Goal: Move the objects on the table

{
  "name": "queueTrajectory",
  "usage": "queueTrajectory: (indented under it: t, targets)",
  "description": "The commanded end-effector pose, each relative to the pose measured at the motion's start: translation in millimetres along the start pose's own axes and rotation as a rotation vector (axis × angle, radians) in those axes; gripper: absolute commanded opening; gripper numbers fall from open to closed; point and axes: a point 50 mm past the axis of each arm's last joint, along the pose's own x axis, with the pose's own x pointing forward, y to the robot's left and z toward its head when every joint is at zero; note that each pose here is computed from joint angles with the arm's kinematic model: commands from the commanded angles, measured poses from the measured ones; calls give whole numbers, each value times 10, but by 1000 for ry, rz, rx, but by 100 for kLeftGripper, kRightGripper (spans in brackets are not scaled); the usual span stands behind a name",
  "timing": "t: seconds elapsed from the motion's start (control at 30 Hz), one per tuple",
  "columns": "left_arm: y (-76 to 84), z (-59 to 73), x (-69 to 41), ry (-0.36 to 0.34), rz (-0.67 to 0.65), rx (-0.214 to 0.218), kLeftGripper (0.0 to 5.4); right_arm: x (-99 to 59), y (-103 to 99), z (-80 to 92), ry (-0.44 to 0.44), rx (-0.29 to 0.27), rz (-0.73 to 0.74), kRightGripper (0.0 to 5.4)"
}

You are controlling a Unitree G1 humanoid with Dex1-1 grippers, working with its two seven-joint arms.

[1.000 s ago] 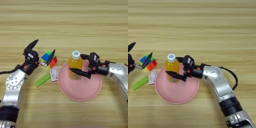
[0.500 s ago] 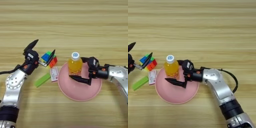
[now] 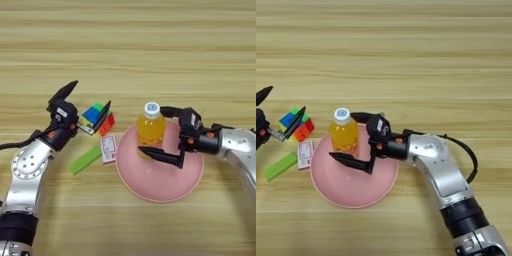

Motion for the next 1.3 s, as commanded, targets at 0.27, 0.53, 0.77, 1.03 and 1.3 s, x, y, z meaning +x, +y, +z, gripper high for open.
queueTrajectory:
  t: [0.27,0.53,0.77,1.03,1.3]
  targets:
    - [-42,-76,-8,52,-59,-42,540,-19,-132,251,-98,-67,-45,536]
    - [-95,-188,-44,136,-91,-91,540,-44,-137,397,-155,-105,-52,536]
    - [-94,-281,-74,217,-83,-126,540,-68,-122,468,-178,-124,-51,536]
    - [-74,-334,-83,262,-66,-144,540,-78,-98,518,-192,-139,-45,536]
    - [-63,-359,-91,283,-57,-152,540,-81,-88,538,-197,-145,-44,536]
